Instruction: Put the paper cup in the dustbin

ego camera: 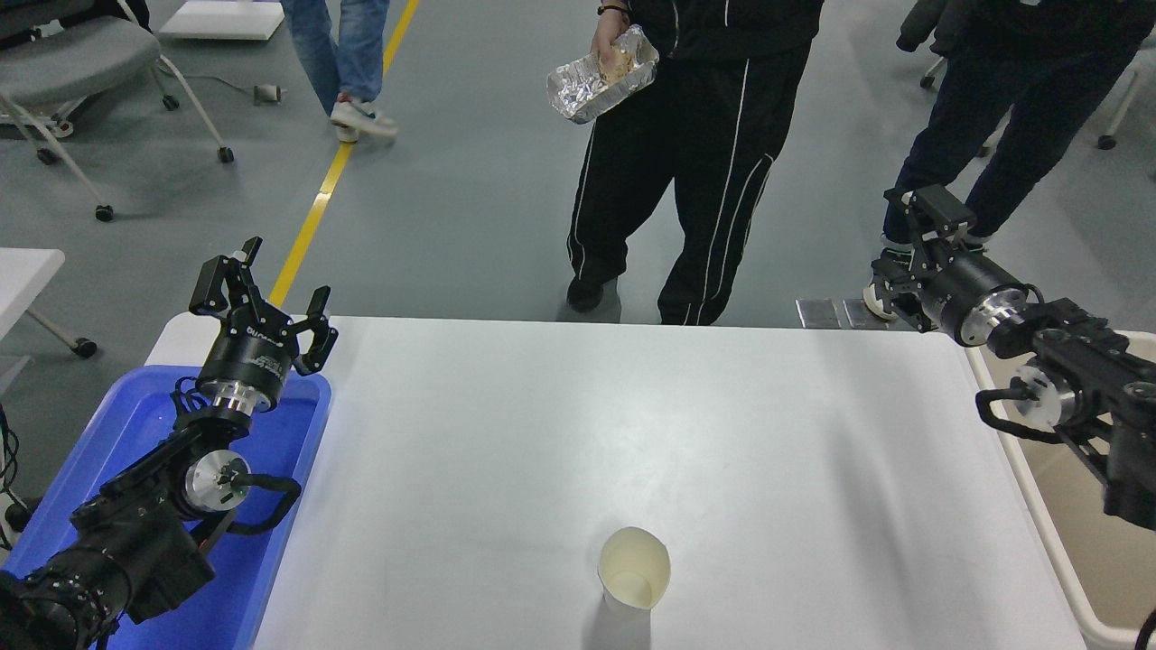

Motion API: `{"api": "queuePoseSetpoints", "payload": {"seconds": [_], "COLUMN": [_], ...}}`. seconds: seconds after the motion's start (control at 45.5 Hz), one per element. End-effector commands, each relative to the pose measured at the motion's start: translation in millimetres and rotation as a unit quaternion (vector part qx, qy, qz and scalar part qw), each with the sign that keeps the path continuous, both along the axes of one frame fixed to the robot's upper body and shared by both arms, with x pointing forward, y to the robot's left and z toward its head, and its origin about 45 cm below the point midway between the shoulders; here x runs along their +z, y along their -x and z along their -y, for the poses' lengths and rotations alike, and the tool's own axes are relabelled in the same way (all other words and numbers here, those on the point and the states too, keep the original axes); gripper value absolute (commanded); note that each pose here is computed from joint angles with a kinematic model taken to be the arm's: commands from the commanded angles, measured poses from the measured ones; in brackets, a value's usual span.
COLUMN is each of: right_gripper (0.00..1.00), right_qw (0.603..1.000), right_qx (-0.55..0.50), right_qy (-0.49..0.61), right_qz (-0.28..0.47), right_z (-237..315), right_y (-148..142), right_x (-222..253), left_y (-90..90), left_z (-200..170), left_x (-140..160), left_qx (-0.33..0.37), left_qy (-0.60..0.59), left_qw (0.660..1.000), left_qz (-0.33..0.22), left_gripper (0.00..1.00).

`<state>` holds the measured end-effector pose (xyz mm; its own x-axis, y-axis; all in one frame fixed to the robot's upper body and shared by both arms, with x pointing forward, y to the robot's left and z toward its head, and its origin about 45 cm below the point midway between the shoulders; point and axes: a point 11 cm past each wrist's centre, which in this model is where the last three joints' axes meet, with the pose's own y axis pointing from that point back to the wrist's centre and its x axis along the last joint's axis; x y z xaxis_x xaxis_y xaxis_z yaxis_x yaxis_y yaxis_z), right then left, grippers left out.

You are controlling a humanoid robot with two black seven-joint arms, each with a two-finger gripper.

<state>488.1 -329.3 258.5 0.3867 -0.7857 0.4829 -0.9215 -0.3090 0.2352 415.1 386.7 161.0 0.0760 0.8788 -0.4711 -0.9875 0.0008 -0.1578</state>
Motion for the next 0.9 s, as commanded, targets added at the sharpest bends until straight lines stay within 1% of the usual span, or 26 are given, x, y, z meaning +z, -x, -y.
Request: {"api": "queuePoseSetpoints", "payload": {"seconds": [0.0, 0.066, 0.154, 0.308, 0.484, 0.593, 0.791, 0.879], "right_gripper": [0.99, 0.99, 0.99, 0.99, 0.99, 0.99, 0.99, 0.99], "right_qw": [0.974, 0.967, 0.951, 0.901, 0.831, 0.793, 0.747, 0.734], "right_qx": [0.108, 0.143, 0.193, 0.290, 0.397, 0.446, 0.501, 0.520], "right_qy": [0.196, 0.212, 0.240, 0.323, 0.385, 0.406, 0.419, 0.413], "right_qz": [0.021, 0.021, 0.011, -0.013, -0.062, -0.082, -0.126, -0.143], "right_z": [-43, -67, -102, -150, -182, -193, -203, -205], "right_y": [-24, -26, -25, -11, 22, 44, 76, 92], "right_x": [60, 70, 70, 57, 37, 26, -5, -19], "left_y": [0.0, 0.1, 0.0, 0.1, 0.0, 0.1, 0.0, 0.1], "left_z": [0, 0, 0, 0, 0, 0, 0, 0], "left_x": [0, 0, 0, 0, 0, 0, 0, 0], "left_qx": [0.000, 0.000, 0.000, 0.000, 0.000, 0.000, 0.000, 0.000], "left_qy": [0.000, 0.000, 0.000, 0.000, 0.000, 0.000, 0.000, 0.000], "left_qw": [1.000, 1.000, 1.000, 1.000, 1.000, 1.000, 1.000, 1.000], "left_qz": [0.000, 0.000, 0.000, 0.000, 0.000, 0.000, 0.000, 0.000], "left_gripper": [1.00, 1.00, 1.00, 1.00, 1.00, 1.00, 1.00, 1.00]}}
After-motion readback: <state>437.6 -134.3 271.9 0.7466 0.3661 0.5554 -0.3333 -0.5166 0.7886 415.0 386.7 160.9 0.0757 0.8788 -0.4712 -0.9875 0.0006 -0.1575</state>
